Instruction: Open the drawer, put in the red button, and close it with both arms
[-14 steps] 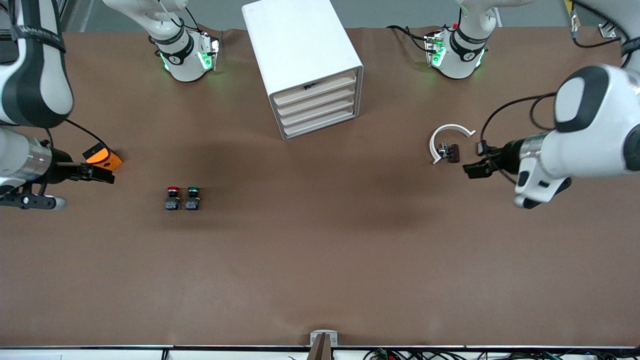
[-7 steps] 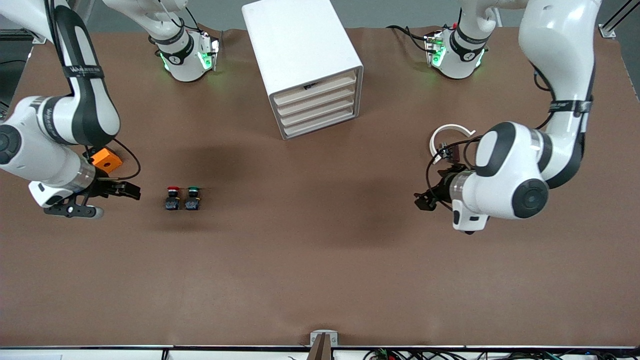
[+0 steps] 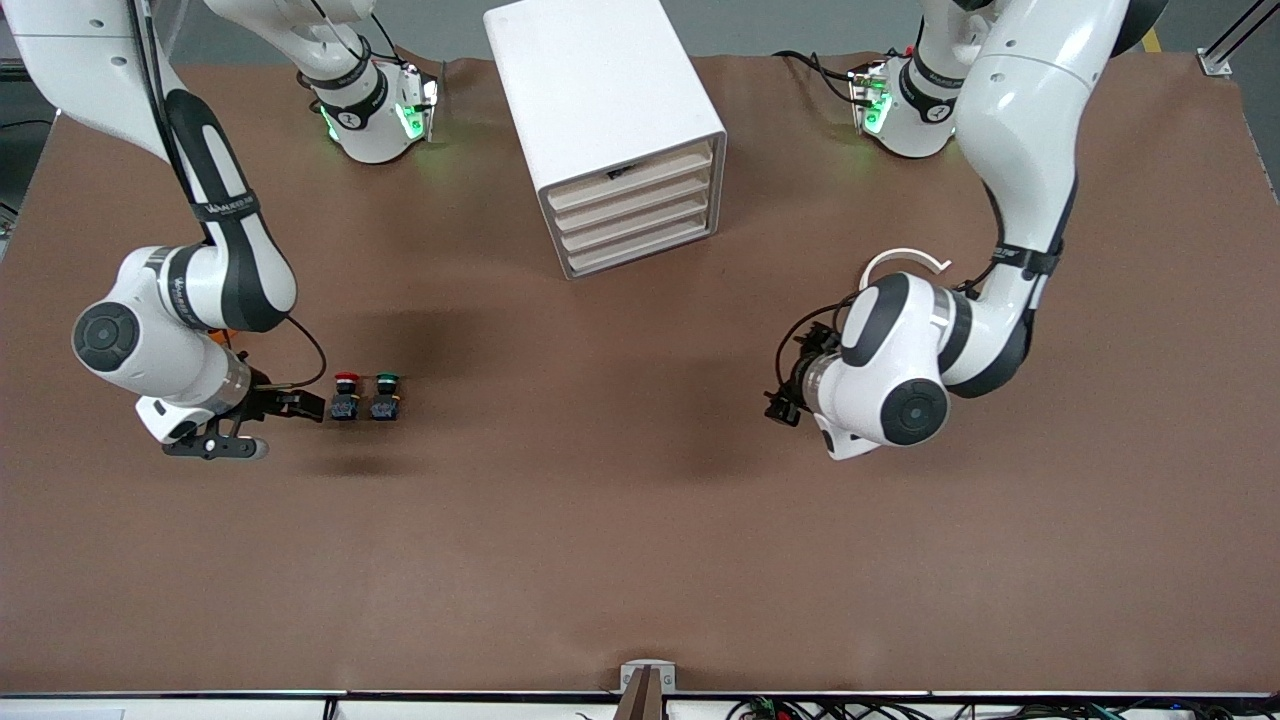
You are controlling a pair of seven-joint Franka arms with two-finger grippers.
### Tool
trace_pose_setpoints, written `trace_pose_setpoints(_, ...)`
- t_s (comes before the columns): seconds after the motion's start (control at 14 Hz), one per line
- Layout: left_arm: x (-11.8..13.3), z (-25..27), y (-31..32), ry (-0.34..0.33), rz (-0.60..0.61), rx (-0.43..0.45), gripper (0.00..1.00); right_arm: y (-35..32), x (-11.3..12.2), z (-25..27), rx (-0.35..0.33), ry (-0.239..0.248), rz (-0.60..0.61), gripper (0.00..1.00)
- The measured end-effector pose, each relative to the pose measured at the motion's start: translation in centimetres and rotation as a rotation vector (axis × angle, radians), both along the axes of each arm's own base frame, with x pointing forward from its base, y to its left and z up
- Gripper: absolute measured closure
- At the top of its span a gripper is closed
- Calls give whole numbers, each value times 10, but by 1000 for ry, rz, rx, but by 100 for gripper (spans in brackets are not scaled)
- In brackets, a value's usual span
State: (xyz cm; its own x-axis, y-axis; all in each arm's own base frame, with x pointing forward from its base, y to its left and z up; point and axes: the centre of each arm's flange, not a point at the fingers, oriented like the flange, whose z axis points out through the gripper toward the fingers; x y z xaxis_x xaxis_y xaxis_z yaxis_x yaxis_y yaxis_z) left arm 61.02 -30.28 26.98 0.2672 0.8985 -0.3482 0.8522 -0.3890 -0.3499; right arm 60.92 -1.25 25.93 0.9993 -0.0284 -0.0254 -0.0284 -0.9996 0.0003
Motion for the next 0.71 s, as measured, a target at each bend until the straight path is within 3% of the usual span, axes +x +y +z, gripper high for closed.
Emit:
trace_pose_setpoints(0.21, -2, 1, -11, 131, 262, -28, 0, 9, -1, -11, 0, 16, 16, 0)
trace_pose_setpoints(0.36, -6, 1, -16, 228, 396, 3, 0, 10, -2, -20, 0, 24, 17, 0)
trace_pose_setpoints(0.5, -21, -6, -27, 356, 455, 42, 0, 10, -3, -30, 0, 38, 17, 0)
trace_pose_setpoints(0.71, -37, -16, -55, 522, 544, 31, 0, 10, -8, -43, 0, 63, 17, 0)
